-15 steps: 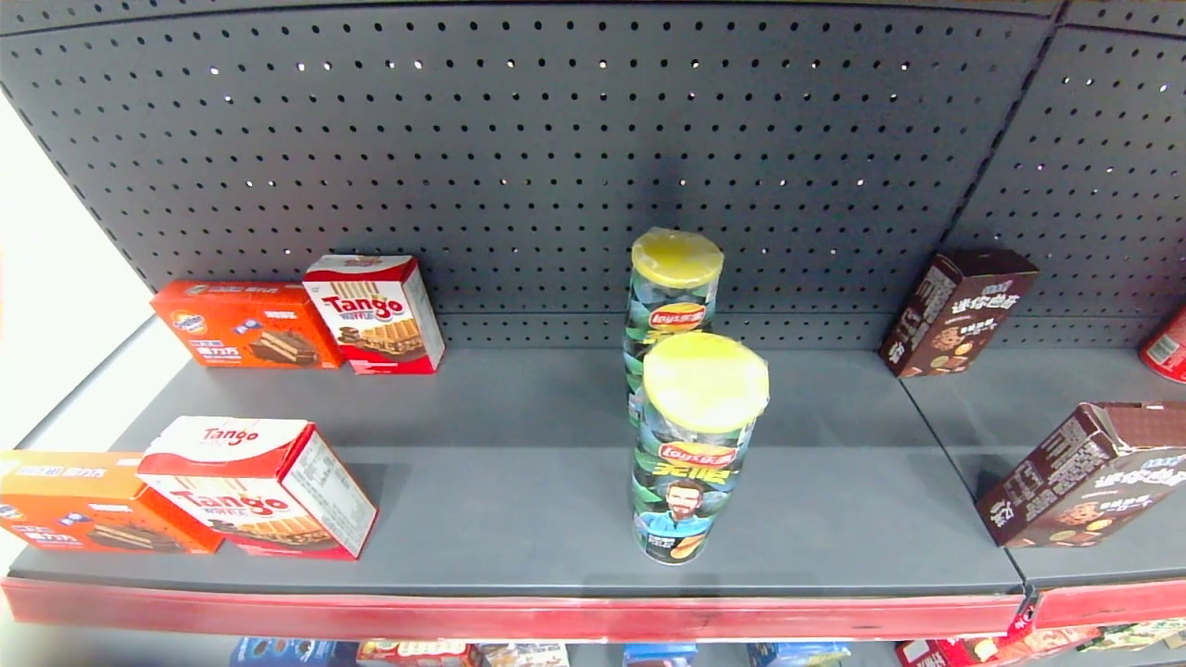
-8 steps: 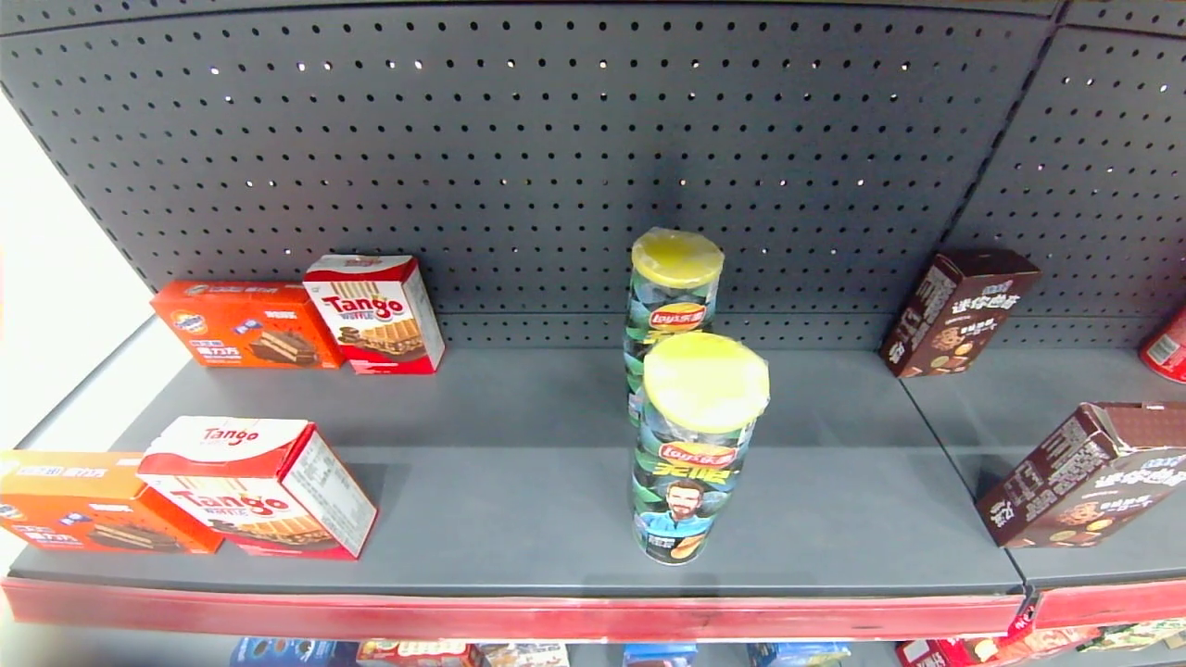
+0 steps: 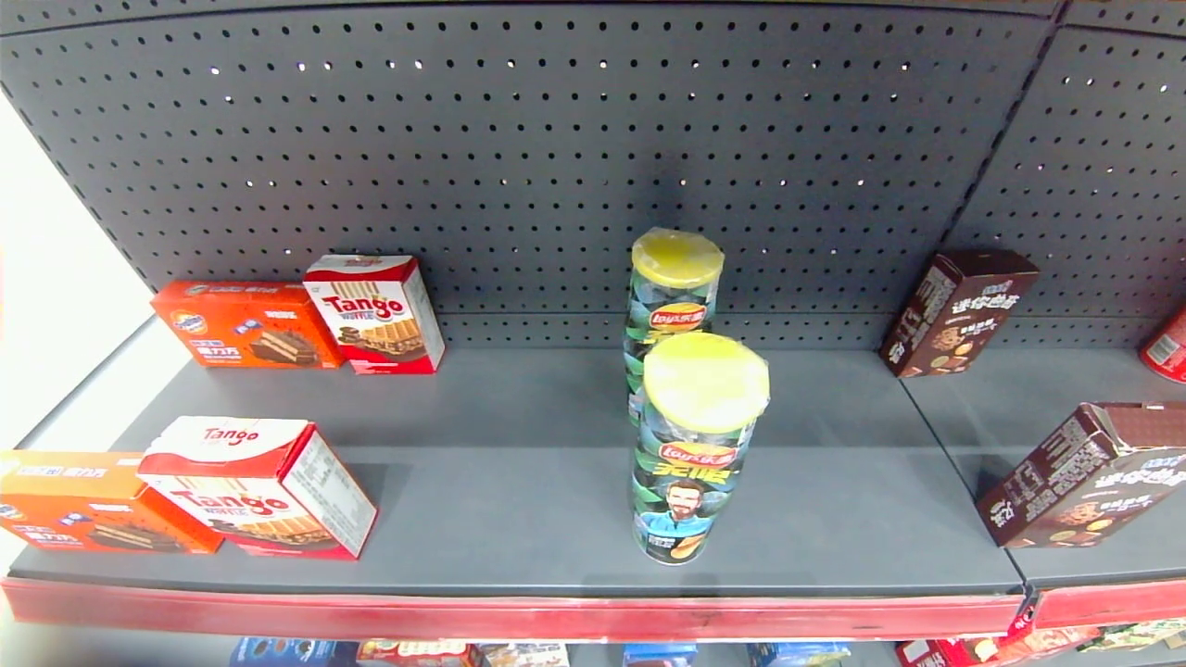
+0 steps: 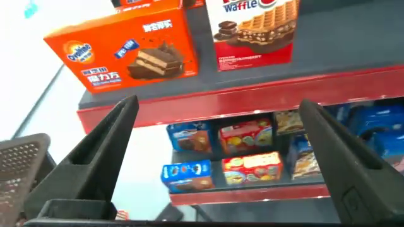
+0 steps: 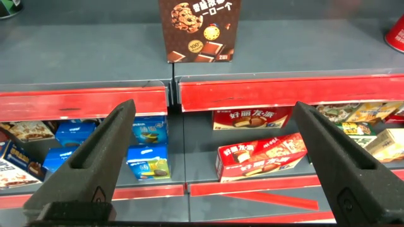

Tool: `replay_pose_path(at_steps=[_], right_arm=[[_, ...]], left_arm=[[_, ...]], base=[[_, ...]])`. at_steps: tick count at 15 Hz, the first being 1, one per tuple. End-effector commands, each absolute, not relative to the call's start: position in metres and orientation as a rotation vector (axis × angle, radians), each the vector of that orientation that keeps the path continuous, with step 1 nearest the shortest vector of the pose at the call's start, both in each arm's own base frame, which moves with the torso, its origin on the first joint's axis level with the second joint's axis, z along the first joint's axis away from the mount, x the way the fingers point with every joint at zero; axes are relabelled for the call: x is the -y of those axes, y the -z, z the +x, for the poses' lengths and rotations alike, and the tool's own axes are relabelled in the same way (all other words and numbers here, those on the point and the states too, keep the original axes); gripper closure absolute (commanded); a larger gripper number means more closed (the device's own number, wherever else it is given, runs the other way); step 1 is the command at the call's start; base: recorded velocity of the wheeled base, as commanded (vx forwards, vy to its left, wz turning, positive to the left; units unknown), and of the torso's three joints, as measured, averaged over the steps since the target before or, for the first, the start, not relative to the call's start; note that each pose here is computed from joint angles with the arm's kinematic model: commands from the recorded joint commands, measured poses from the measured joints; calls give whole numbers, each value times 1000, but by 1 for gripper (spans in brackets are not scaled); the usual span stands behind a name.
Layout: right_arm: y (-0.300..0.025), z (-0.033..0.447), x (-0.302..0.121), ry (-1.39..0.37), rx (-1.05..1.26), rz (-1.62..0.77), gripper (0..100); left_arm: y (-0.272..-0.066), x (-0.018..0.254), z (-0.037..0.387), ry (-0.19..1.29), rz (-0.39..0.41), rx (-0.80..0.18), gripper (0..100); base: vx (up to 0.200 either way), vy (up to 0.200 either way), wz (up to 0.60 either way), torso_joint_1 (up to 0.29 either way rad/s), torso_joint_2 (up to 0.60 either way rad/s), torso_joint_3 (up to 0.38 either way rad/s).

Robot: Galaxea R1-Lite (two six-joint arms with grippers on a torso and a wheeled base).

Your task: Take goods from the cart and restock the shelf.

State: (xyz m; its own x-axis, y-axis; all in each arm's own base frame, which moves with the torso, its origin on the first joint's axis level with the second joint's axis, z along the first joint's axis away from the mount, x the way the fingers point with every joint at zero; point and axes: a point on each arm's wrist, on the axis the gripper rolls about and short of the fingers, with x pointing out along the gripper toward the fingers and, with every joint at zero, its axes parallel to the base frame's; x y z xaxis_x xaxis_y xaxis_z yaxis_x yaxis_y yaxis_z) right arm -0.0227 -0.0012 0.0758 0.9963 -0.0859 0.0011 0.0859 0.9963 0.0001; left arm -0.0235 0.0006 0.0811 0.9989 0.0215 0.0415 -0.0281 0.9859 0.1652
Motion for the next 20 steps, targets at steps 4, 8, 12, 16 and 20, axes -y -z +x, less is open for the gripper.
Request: replay_pose_path(at_steps=[4, 8, 12, 16, 20], right_arm=[[-76, -23, 1, 86, 3, -1, 0], [-76, -23, 1, 86, 0, 0, 0], [-76, -23, 1, 86, 2, 0, 0], [-76, -23, 1, 86, 2, 0, 0], [-76, -23, 1, 86, 3, 0, 0]], left_arm=[[-82, 2, -24, 77, 75, 47, 0], [-81, 0, -23, -16, 135, 53, 0], [-75, 1, -24, 45, 86, -16, 0], [-75, 1, -23, 76, 76, -8, 0], [-75, 1, -23, 75, 76, -3, 0]], base=[[0, 0, 0, 0, 0, 0], [0, 0, 0, 0, 0, 0], [0, 0, 0, 0, 0, 0], [0, 0, 0, 0, 0, 0], [-50, 0, 0, 1, 1, 1]])
